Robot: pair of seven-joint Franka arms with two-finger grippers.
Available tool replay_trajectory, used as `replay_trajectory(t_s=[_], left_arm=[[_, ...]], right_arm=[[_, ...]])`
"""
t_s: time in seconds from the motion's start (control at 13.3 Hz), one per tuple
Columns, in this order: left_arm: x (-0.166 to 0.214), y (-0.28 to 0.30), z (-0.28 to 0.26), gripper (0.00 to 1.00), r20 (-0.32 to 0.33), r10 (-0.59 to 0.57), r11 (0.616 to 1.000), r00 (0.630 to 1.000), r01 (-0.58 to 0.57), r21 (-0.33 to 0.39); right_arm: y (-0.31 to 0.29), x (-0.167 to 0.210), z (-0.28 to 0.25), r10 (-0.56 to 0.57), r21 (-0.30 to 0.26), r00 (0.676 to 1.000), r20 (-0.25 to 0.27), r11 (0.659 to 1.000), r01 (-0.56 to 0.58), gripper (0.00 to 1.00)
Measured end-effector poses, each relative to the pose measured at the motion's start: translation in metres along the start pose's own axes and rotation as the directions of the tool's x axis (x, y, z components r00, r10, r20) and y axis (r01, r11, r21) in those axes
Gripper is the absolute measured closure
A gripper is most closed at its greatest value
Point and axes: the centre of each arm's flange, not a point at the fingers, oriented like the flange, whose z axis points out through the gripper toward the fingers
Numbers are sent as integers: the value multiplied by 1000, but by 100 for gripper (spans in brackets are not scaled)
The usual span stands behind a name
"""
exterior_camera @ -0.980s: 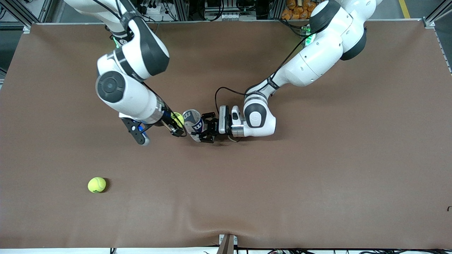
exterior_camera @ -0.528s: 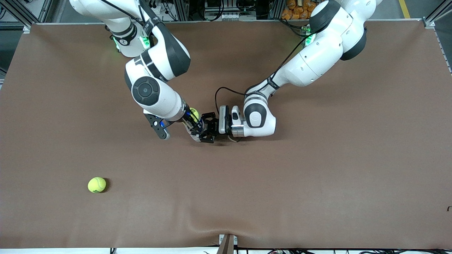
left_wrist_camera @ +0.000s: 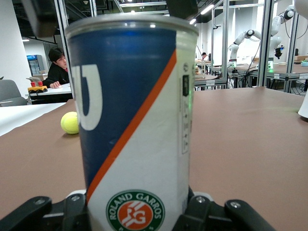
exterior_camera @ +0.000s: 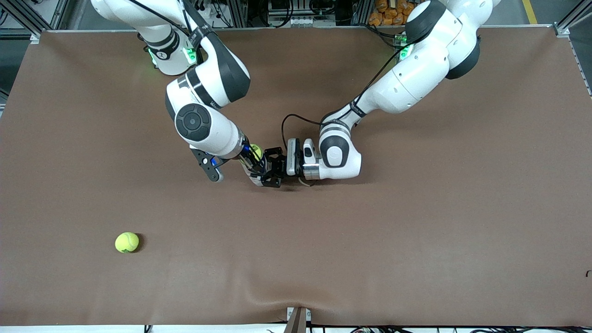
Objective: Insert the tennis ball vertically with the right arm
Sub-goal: 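Lower the ball into the can opening with the right gripper, then release the ball and move the right gripper to the second ball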
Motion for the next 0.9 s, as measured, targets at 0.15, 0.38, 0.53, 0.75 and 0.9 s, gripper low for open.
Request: replay_trajectory(t_s=[0.15, 0.38, 0.53, 0.75, 0.9], left_arm=[[0, 0, 0, 42, 0, 0, 1000, 1000, 0, 0], [0, 0, 0, 42, 0, 0, 1000, 1000, 0, 0], [0, 0, 0, 42, 0, 0, 1000, 1000, 0, 0], [0, 0, 0, 41, 0, 0, 1000, 1000, 0, 0], [0, 0, 0, 40, 0, 0, 1000, 1000, 0, 0]], right_arm=[[0, 4, -2, 7, 5, 1000, -2, 1000, -7, 0], [3, 33, -25, 35, 36, 999, -5, 999, -35, 0], [18, 76, -53, 1, 27, 1000, 7, 1000, -1, 0], [47, 150, -86, -104, 31, 995, -1, 994, 104, 0], [62, 189, -91, -232, -33, 968, -98, 973, 230, 0]])
